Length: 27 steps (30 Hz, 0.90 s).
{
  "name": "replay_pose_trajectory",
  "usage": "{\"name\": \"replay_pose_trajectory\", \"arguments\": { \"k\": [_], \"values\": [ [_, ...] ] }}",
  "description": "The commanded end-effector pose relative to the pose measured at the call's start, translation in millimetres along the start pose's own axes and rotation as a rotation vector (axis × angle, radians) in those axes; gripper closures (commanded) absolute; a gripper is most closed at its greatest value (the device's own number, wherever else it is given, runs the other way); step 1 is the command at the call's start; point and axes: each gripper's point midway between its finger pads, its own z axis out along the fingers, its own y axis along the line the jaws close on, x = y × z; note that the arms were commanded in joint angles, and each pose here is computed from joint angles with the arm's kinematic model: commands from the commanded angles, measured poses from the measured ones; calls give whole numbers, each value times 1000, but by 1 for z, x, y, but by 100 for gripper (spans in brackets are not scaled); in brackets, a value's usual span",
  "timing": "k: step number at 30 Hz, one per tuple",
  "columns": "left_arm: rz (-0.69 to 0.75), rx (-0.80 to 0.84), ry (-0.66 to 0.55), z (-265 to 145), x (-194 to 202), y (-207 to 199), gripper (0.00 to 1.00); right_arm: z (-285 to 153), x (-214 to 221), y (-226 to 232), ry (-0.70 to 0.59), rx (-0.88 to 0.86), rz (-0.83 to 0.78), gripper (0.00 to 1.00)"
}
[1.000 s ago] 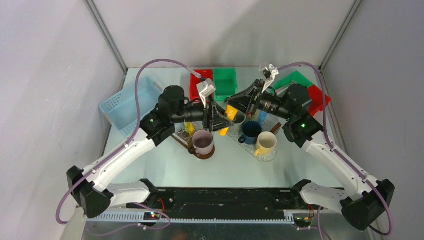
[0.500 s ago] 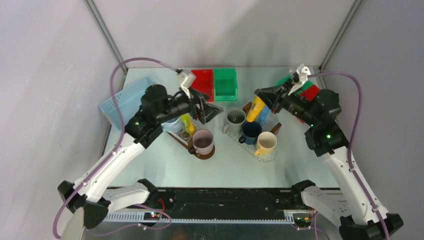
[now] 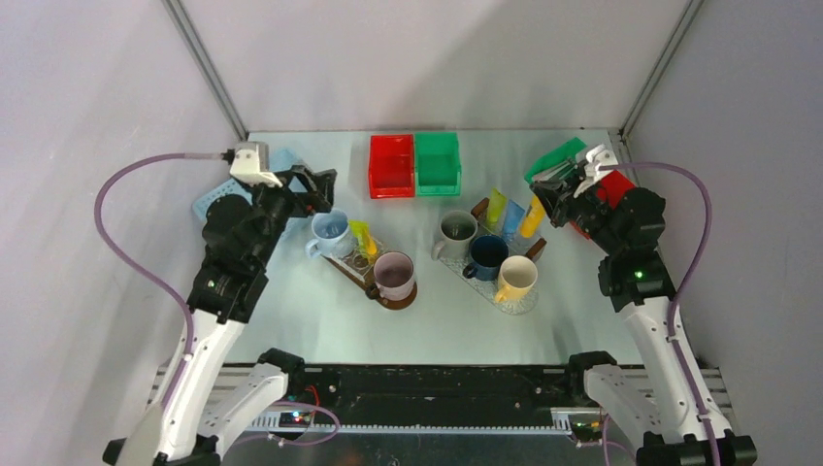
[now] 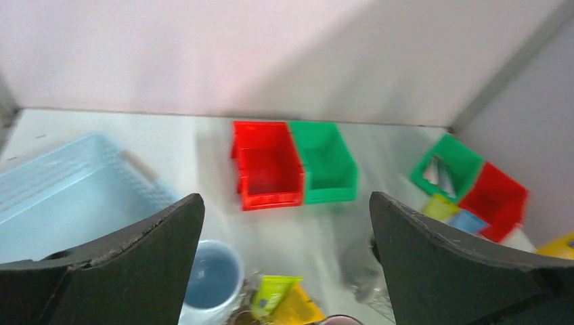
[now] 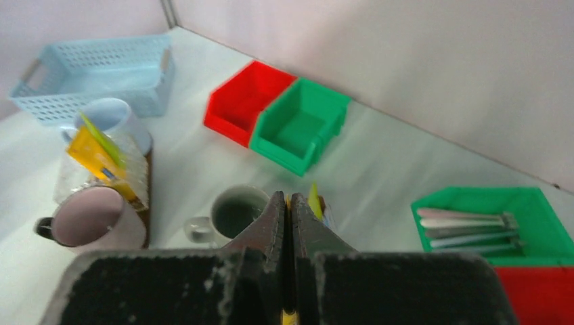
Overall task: Prepare toiletry sets of a toothbrush and toothpaste on the tray
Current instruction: Place the toothpaste in the toothpaste holder.
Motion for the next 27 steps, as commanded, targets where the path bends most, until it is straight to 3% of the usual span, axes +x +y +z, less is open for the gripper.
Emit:
{"name": "replay_pose_trajectory", "arguments": {
  "k": [1, 9, 27],
  "values": [
    [73, -272, -85, -18, -7, 57, 1, -4, 2, -21, -51, 65, -77, 100],
    [99, -460, -182, -36, -1, 96, 1, 6, 25, -39, -114, 97, -109, 100],
    [91, -592, -292, -62, 0, 123, 0, 28, 80, -50, -141, 25, -180, 100]
  ]
}}
